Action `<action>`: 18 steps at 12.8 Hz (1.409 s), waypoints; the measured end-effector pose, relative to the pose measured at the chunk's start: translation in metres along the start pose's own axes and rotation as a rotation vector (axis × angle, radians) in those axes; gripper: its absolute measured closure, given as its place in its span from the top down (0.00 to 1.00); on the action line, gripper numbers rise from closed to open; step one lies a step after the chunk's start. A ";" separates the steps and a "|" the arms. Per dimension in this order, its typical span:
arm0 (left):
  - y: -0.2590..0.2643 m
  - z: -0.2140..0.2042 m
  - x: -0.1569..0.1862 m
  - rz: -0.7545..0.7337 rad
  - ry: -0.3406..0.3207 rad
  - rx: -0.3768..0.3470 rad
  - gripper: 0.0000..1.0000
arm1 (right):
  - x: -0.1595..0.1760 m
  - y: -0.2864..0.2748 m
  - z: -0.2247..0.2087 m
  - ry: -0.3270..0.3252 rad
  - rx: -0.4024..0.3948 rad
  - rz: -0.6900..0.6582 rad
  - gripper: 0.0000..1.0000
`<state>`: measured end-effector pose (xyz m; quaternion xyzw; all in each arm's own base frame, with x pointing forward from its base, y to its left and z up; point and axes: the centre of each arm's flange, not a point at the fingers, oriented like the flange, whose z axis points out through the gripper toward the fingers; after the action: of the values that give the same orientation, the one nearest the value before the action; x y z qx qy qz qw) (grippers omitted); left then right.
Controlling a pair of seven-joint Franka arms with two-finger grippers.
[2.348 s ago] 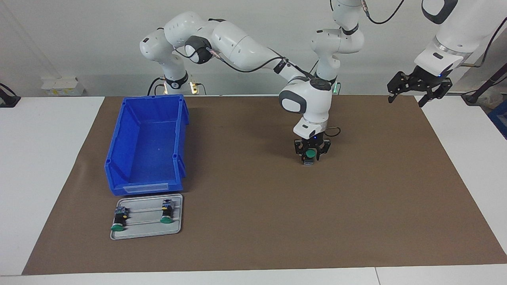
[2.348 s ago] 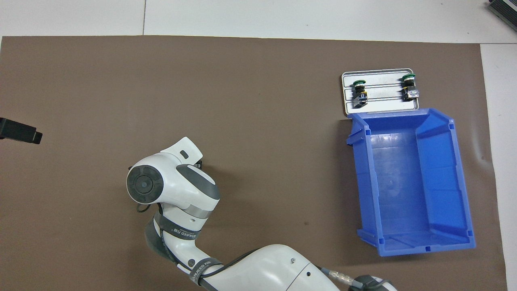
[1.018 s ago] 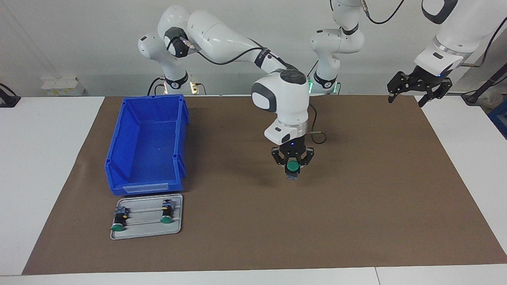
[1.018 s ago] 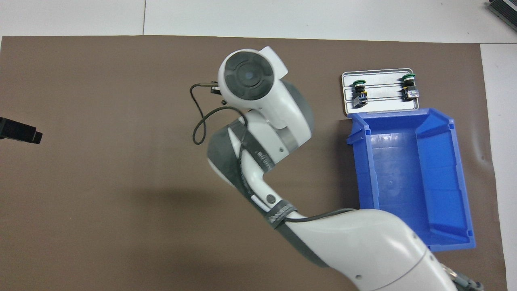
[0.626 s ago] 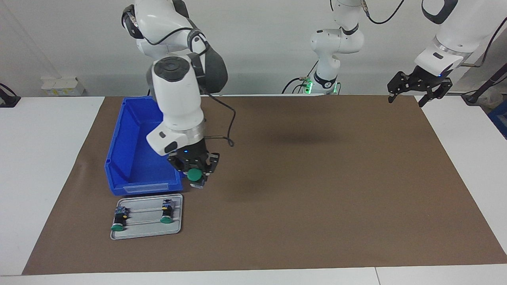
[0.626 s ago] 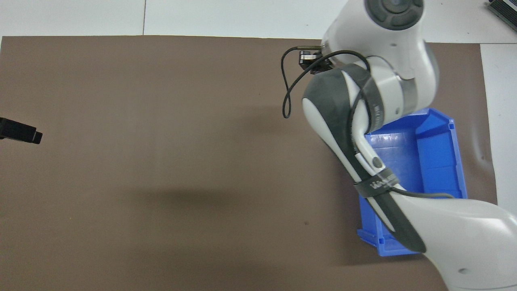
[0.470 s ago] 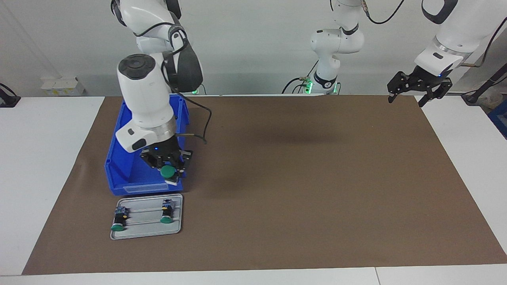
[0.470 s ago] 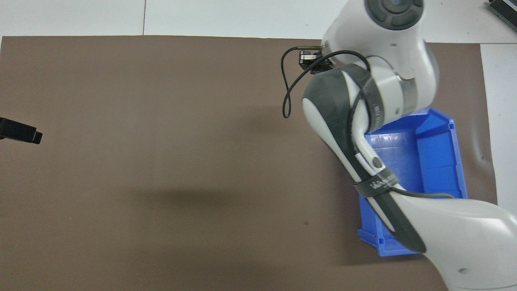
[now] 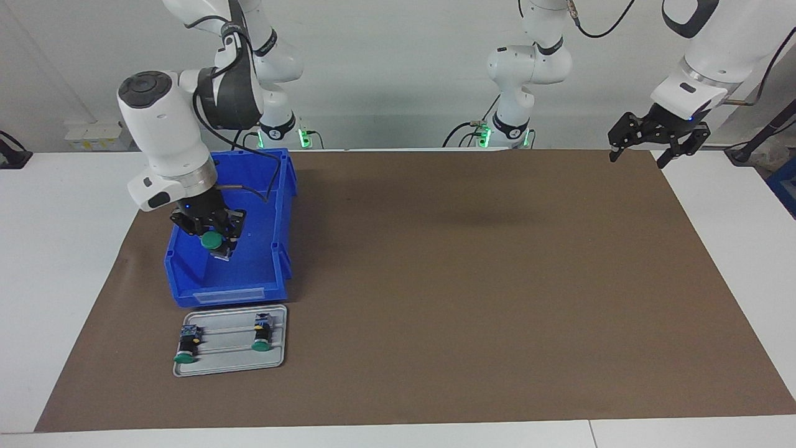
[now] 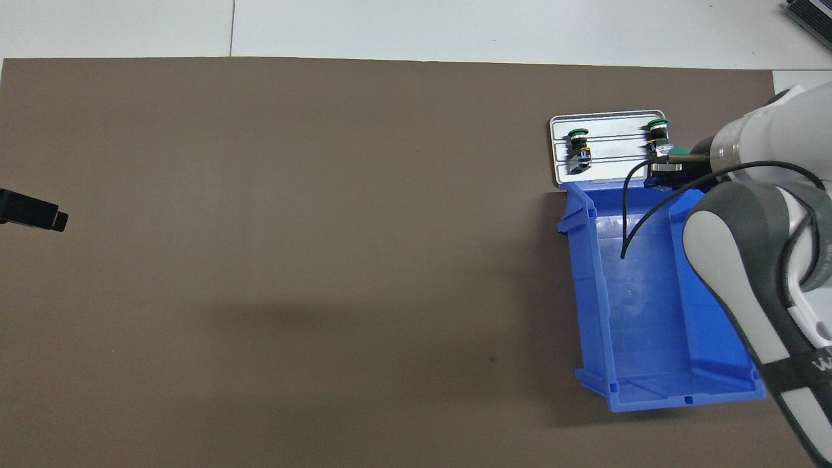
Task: Place and press button with both arms
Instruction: 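Carry the button with the right gripper over the blue bin, then lower the button into the blue bin and open the right gripper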
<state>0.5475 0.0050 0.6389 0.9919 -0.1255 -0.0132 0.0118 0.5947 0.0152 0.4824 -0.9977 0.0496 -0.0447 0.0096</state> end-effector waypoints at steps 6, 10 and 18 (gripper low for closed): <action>0.000 0.000 0.000 0.000 0.000 0.000 1.00 | -0.048 0.006 0.078 0.107 0.017 -0.059 0.41; 0.000 0.000 0.000 0.000 0.000 0.000 1.00 | -0.065 0.011 0.134 0.135 0.013 -0.094 0.41; 0.000 0.000 0.000 0.000 0.000 0.000 1.00 | -0.067 0.012 0.143 0.123 0.012 -0.096 0.81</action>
<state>0.5475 0.0050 0.6389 0.9919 -0.1255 -0.0132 0.0118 0.5402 0.0123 0.3341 -0.9942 0.0020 -0.1069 0.0105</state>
